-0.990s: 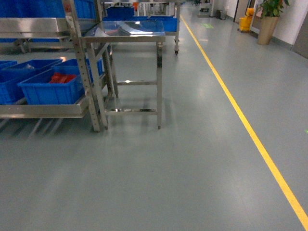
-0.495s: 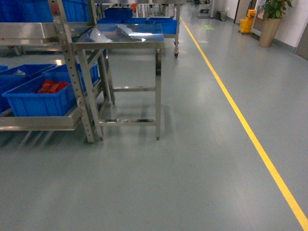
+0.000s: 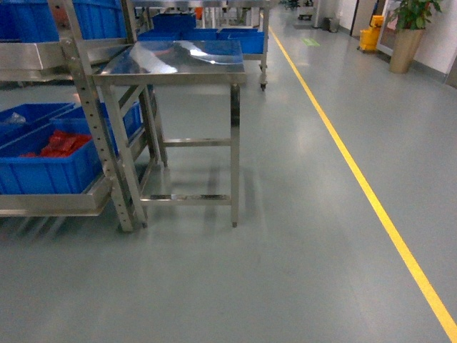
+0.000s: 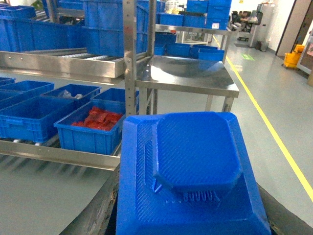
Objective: Pick blue part to blue bin on bottom shelf
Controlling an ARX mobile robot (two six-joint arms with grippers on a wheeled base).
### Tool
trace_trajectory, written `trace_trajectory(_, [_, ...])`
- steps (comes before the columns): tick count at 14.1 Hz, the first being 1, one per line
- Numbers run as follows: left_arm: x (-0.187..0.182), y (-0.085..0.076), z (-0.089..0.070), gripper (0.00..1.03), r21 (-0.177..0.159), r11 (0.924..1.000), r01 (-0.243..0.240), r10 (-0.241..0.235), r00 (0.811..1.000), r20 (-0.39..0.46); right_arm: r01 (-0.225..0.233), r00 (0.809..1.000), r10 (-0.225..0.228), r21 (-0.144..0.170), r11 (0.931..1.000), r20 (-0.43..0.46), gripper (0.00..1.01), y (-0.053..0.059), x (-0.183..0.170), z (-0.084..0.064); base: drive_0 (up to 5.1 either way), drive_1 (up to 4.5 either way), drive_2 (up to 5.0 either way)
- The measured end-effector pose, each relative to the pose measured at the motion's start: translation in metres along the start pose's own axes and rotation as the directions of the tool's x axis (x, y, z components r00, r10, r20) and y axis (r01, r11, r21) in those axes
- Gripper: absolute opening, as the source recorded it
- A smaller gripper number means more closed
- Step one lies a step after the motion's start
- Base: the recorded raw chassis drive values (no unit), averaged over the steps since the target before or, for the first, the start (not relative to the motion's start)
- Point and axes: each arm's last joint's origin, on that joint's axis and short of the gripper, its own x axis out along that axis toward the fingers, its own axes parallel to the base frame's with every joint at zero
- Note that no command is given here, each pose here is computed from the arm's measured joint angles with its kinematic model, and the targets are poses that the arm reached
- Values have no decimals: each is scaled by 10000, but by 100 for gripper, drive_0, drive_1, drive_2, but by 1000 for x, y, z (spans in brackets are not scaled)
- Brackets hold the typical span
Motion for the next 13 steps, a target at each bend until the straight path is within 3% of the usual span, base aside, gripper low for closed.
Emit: trace_trajectory(13, [0,0,0,44,9,10000,3,-3,10000,-18,0,10000,0,0,10000,23,98,0,0,0,-6,397,-409])
